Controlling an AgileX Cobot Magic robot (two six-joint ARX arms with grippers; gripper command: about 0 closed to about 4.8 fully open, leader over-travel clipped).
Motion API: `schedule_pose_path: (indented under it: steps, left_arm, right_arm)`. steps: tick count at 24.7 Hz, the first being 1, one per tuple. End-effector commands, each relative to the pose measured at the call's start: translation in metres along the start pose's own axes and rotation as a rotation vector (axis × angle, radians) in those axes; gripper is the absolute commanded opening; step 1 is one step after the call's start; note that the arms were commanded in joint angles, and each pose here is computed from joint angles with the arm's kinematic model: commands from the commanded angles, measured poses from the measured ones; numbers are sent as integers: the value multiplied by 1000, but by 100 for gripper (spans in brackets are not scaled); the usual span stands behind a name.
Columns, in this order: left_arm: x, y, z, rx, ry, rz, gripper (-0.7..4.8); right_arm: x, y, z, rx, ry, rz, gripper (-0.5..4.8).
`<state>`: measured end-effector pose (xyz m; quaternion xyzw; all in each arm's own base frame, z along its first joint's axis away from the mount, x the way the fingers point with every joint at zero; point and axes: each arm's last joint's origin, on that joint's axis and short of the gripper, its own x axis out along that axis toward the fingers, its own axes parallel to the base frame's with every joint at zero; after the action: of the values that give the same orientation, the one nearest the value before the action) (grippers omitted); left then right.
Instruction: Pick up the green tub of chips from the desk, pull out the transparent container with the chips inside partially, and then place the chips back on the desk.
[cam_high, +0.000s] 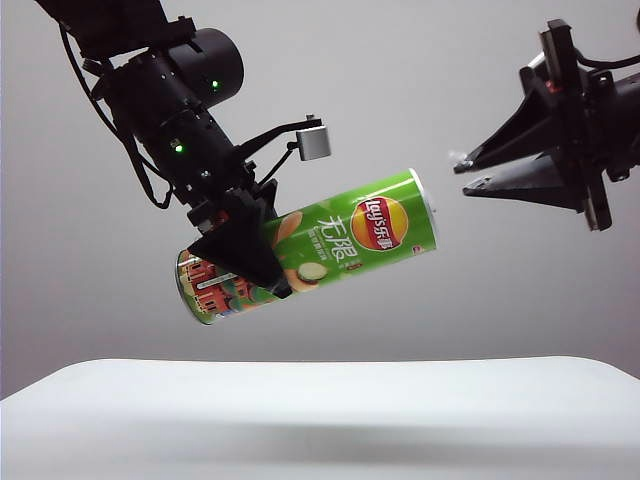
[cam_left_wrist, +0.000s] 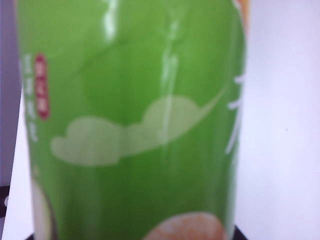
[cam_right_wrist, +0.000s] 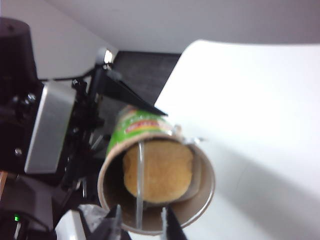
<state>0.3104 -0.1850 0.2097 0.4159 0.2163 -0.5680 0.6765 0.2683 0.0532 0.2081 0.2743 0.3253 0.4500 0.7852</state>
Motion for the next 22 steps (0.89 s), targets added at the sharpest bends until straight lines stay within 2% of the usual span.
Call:
schedule_pose_path:
  steps: [1, 7, 13, 15, 18, 20, 22]
  left_arm:
    - [-2, 2, 5, 16, -45, 8, 300]
    - [-1, 2, 6, 16, -63, -5, 300]
    - [-1, 0, 5, 9, -67, -23, 300]
    - [-1, 0, 5, 8, -68, -27, 300]
    - [-1, 0, 5, 9, -75, -30, 300]
    - [-1, 0, 5, 9, -75, -30, 300]
    - [-1, 0, 5, 8, -75, -31, 300]
  right_arm:
    - [6, 7, -1, -38, 19, 27, 94]
    - [23, 17, -7, -68, 41, 6, 94]
    - [24, 15, -7, -69, 30, -22, 79]
    - [24, 16, -6, -73, 28, -22, 47]
    - [24, 16, -5, -85, 19, -17, 43]
    - [24, 17, -4, -93, 13, -14, -9]
    - [24, 17, -4, -94, 12, -14, -8]
